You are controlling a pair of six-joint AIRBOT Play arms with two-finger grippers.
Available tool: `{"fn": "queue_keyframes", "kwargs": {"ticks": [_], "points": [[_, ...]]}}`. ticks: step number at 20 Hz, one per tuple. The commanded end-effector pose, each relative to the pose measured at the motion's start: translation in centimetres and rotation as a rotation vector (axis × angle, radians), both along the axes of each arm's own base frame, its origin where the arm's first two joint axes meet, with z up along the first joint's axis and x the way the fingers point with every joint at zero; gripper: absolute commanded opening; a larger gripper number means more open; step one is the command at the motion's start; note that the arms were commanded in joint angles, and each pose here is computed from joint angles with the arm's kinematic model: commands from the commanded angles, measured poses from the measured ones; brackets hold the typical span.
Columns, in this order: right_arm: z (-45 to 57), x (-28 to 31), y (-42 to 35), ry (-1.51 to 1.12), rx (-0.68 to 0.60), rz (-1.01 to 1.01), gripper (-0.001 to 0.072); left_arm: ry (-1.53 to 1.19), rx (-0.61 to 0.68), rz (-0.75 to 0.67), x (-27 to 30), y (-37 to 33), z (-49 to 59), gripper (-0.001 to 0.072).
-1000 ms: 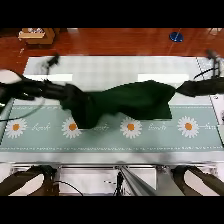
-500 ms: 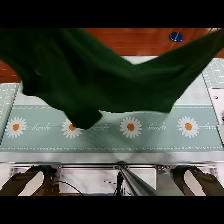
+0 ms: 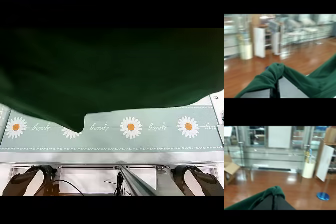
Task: Fold the shirts.
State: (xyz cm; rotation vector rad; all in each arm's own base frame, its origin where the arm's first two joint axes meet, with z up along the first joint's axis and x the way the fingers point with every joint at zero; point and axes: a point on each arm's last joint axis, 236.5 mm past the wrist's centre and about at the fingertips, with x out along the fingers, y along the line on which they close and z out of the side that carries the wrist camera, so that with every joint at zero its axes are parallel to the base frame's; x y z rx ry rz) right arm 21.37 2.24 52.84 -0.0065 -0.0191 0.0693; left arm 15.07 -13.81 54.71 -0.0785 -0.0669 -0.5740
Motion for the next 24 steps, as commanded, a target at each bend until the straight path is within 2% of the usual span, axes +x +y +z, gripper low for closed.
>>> {"fn": "queue_keyframes", "kwargs": {"ticks": [1,3,6,11,16,21,24], "points": [[-2.5,-3.8,-1.2,0.118,-0.029,-0.094,0.0015,0.136,0.052,0.191,-2.8,2.9,-3.9,0.0026],[-4.9,-5.4,-2.2,0.217,-0.042,-0.148,0.0015,0.232,0.099,0.236,-4.0,3.7,-6.6,0.0026],[-7.5,-6.9,-2.7,0.325,-0.044,-0.170,0.0015,0.394,0.157,0.231,-5.1,3.8,-10.6,0.0026],[-12.3,-4.9,-4.7,0.548,-0.017,-0.205,0.0015,0.553,0.179,0.232,-2.0,5.2,-14.7,0.0026],[-23.2,3.2,-5.8,0.918,-0.024,-0.174,0.0015,0.840,0.190,0.187,5.1,7.0,-25.4,0.0026],[-31.4,14.8,-7.2,1.047,-0.030,-0.149,0.0015,0.850,0.145,0.188,16.0,9.1,-31.9,0.0027],[-36.8,21.4,-6.5,1.074,0.015,-0.091,0.0015,0.868,0.129,0.155,22.9,9.9,-35.9,0.0027]]}}
